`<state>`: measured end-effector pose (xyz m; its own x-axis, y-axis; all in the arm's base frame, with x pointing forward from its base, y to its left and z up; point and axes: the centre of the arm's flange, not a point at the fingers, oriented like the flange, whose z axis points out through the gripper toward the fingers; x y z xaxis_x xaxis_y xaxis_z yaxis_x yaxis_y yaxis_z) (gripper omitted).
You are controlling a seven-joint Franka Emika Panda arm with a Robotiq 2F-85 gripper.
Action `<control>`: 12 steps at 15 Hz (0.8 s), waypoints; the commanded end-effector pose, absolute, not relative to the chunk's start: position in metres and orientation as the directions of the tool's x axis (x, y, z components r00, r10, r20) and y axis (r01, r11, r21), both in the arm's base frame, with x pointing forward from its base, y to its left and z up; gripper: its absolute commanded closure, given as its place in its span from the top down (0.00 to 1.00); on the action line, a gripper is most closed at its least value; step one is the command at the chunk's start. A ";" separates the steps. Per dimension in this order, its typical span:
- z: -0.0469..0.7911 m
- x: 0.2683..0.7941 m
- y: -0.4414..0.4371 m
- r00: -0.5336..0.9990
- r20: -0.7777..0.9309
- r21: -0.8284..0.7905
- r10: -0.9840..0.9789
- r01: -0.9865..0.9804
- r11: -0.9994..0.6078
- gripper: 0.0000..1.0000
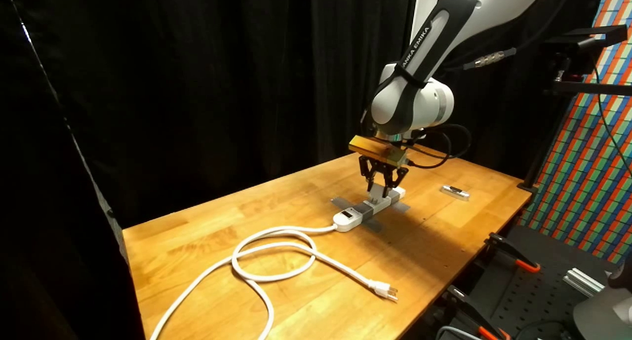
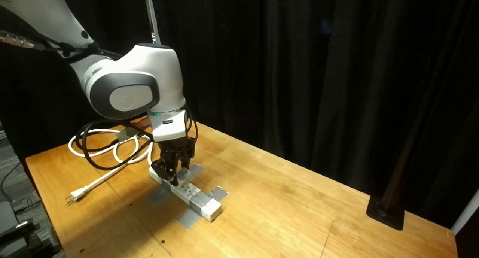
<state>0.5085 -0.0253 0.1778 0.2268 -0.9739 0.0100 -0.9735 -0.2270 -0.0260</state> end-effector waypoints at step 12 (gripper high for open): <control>0.174 0.517 -0.021 0.243 0.049 -0.063 -0.969 -0.967 -0.246 0.23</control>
<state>0.5090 -0.0234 0.1779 0.2487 -0.9684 0.0206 -0.9681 -0.2492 -0.0253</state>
